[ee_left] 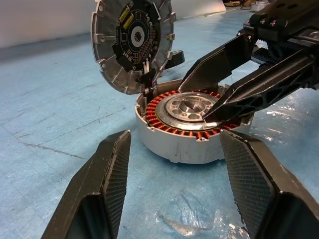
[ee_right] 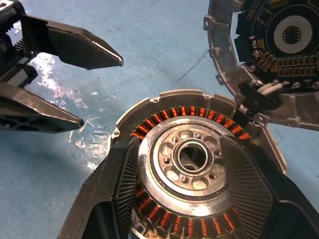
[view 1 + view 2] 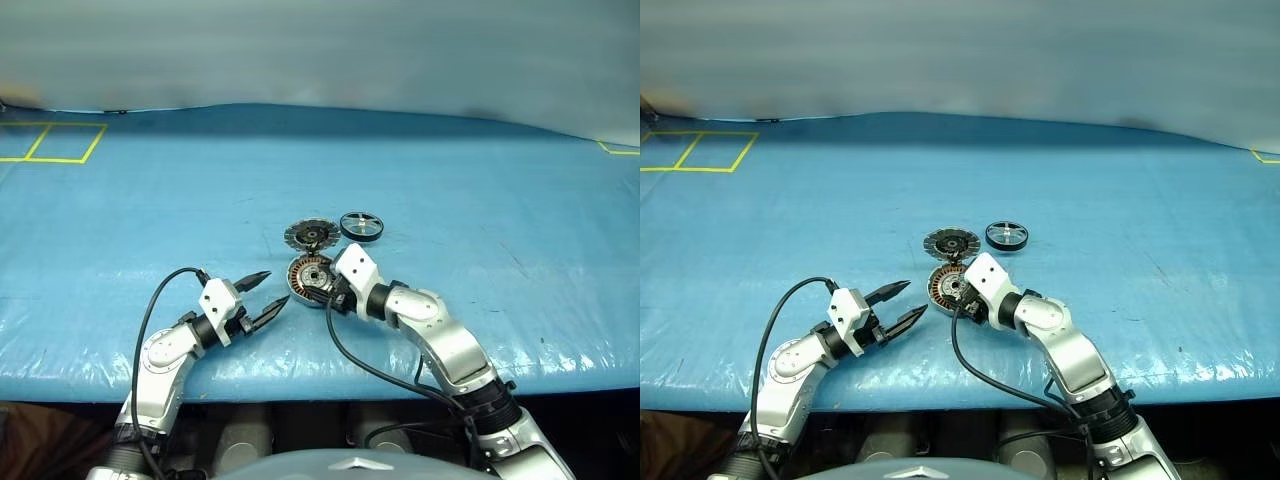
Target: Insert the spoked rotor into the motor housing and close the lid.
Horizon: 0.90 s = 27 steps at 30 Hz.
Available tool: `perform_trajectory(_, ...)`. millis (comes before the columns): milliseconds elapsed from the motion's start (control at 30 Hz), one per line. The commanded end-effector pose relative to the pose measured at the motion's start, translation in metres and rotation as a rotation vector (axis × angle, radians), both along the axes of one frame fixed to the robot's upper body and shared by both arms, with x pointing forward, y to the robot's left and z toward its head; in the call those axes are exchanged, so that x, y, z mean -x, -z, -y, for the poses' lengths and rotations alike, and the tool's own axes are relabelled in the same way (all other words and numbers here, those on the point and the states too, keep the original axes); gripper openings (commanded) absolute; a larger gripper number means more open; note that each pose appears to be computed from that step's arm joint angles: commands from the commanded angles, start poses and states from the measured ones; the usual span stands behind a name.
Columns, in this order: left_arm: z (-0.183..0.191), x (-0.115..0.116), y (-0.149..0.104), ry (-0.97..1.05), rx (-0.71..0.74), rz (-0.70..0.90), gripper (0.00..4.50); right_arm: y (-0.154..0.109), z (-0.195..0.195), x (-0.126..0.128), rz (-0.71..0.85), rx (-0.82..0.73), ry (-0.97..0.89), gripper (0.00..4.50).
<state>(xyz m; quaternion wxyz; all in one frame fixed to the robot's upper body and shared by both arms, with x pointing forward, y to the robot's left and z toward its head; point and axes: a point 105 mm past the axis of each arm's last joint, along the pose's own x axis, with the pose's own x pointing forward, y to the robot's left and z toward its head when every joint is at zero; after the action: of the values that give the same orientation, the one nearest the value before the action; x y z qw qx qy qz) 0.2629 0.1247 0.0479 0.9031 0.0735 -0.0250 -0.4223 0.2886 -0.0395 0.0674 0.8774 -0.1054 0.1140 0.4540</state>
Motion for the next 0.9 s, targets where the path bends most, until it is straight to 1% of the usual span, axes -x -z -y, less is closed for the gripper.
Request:
perform_trajectory(33,0.002,0.0,-0.003,0.008,-0.004,0.021,3.01,-0.017,-0.003,-0.002,0.026,-0.073,-0.001,2.1)
perform_trajectory(167,0.003,0.0,-0.002,0.009,-0.005,0.018,3.01,-0.021,-0.004,-0.006,0.022,-0.108,0.02,0.84)
perform_trajectory(233,0.003,0.001,-0.001,0.009,-0.007,0.016,3.01,-0.021,-0.003,-0.01,0.018,-0.111,0.041,0.14)
perform_trajectory(267,0.003,0.001,-0.001,0.009,-0.007,0.016,3.01,-0.019,-0.002,-0.012,0.016,-0.104,0.048,0.06)
perform_trajectory(467,0.003,0.0,0.0,0.003,-0.012,0.018,3.01,-0.005,-0.003,-0.013,-0.011,-0.04,0.045,0.06)
perform_trajectory(600,0.002,-0.001,0.001,-0.004,-0.018,0.018,3.01,0.014,-0.001,-0.009,-0.033,0.072,0.022,0.06)
perform_trajectory(667,0.001,-0.001,0.001,-0.008,-0.02,0.018,3.01,0.02,0.001,-0.008,-0.028,0.118,0.019,0.06)
perform_trajectory(733,0.0,-0.001,0.001,-0.015,-0.023,0.019,3.01,0.026,0.006,-0.007,-0.005,0.213,0.011,0.06)
perform_trajectory(800,-0.001,-0.001,0.002,-0.016,-0.023,0.018,3.01,0.029,0.009,-0.006,0.019,0.297,-0.005,0.06)
perform_trajectory(900,0.0,-0.001,0.002,-0.014,-0.023,0.016,3.01,0.03,0.011,-0.005,0.038,0.354,-0.002,0.06)
